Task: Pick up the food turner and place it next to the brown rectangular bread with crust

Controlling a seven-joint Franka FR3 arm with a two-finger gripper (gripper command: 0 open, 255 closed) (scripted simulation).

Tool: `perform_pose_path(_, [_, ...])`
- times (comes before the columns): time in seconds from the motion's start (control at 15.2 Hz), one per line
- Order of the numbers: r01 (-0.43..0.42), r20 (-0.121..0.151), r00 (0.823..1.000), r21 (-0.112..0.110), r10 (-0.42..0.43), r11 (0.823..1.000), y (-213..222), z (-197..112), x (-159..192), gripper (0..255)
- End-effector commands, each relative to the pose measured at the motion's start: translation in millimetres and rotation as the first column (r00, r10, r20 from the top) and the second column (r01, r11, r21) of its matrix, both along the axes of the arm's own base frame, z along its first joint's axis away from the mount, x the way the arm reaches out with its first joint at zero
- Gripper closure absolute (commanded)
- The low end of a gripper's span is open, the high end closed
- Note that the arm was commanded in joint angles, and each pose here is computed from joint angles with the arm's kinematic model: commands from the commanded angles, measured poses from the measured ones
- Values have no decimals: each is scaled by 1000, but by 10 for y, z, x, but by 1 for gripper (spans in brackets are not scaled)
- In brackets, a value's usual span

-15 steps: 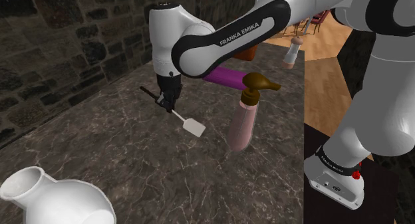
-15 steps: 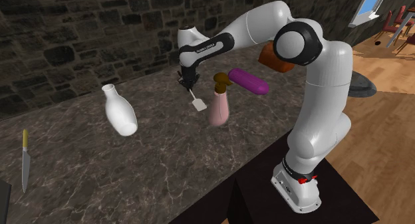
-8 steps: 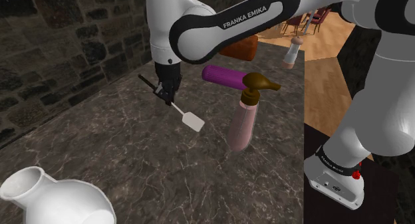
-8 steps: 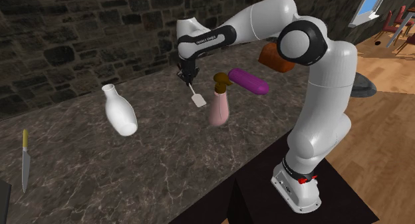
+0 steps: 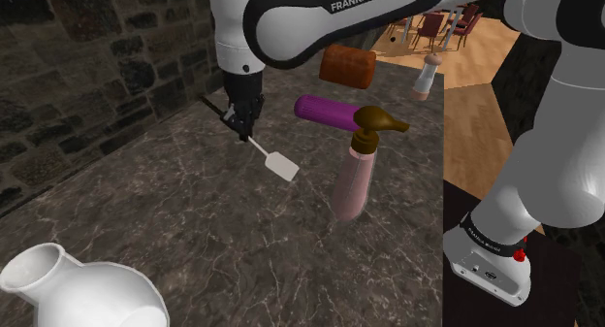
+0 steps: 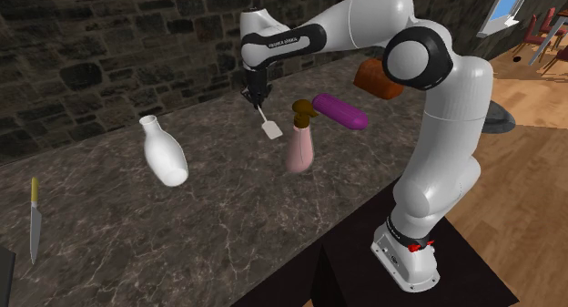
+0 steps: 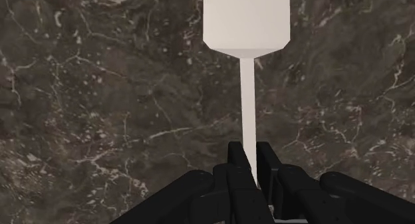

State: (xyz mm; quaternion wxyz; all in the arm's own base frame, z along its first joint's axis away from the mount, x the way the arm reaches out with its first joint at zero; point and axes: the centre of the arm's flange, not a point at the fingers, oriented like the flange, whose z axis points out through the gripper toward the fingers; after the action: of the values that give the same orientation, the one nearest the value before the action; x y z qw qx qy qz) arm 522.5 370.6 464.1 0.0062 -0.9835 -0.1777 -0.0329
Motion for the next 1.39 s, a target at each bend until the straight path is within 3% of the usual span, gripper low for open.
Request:
perform_pose_path(0.0, [0, 0, 1000, 0, 0, 1000, 5, 116, 13, 255])
perform_pose_path(1.06, [0, 0, 1000, 0, 0, 1000, 4, 931, 13, 255])
perform_pose_path(1.32, [0, 0, 1000, 0, 0, 1000, -523, 932, 28, 255])
